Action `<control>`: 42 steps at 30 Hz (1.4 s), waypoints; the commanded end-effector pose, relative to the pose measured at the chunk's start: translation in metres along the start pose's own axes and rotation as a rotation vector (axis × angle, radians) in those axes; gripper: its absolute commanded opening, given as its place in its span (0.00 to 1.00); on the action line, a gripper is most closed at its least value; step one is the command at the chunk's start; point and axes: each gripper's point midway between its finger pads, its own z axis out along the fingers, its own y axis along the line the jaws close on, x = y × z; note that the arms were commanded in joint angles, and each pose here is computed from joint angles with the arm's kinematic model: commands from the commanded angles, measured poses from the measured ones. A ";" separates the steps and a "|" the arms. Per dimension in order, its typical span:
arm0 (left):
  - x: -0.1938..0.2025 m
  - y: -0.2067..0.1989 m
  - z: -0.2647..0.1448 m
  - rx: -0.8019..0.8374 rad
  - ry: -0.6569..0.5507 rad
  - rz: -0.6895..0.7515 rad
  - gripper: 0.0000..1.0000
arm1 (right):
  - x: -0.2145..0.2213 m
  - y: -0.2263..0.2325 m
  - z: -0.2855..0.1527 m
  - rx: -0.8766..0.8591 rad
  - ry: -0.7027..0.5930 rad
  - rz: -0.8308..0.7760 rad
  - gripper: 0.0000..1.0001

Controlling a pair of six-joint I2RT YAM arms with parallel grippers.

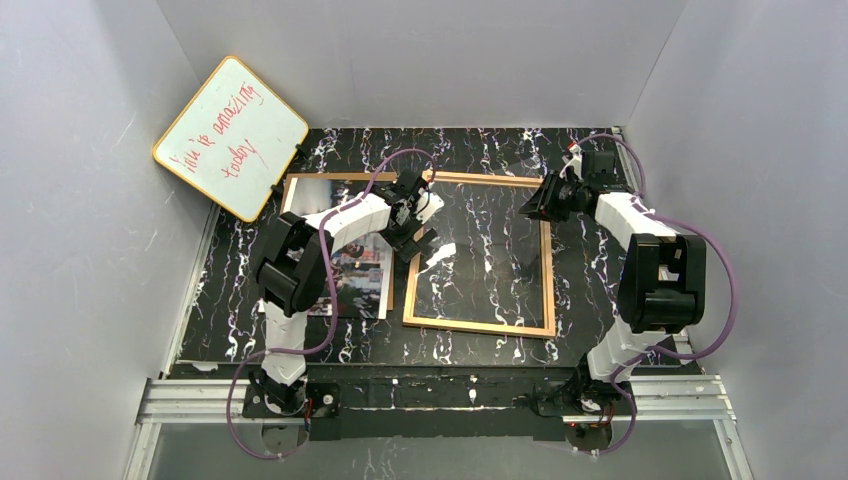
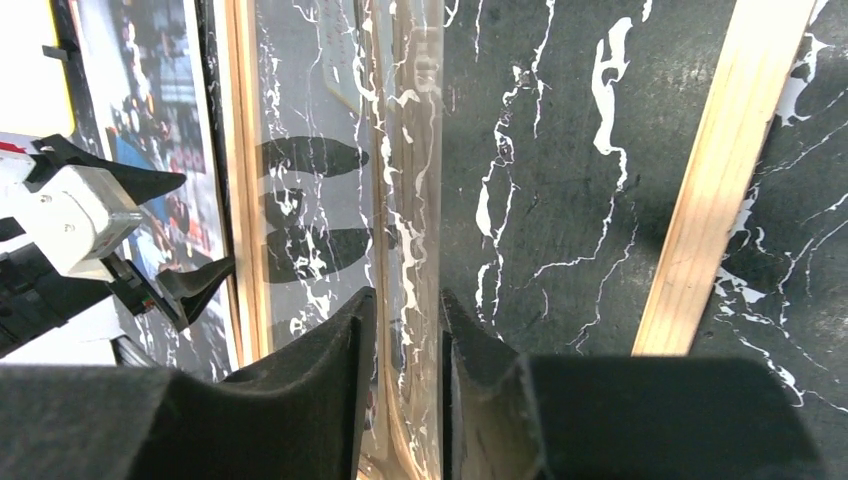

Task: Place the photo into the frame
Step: Place the photo frame item in the photo frame.

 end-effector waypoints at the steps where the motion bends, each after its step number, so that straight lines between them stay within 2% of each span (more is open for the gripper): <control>1: 0.018 -0.013 -0.006 0.039 0.054 0.022 0.98 | -0.011 -0.004 0.003 0.019 -0.052 -0.022 0.38; 5: 0.017 -0.012 -0.008 0.033 0.052 0.024 0.98 | -0.010 -0.012 0.006 0.052 -0.047 -0.018 0.42; 9: 0.016 -0.011 -0.008 0.028 0.054 0.024 0.98 | -0.009 -0.024 0.006 0.115 -0.053 -0.009 0.52; 27: 0.018 -0.009 -0.008 0.016 0.065 0.029 0.98 | -0.017 -0.064 0.010 0.317 -0.056 -0.009 0.66; 32: 0.018 -0.009 -0.008 0.020 0.065 0.029 0.98 | -0.026 -0.067 0.003 0.355 -0.096 -0.020 0.79; 38: 0.019 -0.008 -0.008 0.013 0.069 0.031 0.98 | -0.032 -0.064 0.001 0.358 -0.111 -0.023 0.79; 42: 0.019 -0.008 -0.009 0.012 0.066 0.030 0.98 | -0.035 -0.056 -0.002 0.342 -0.126 -0.016 0.71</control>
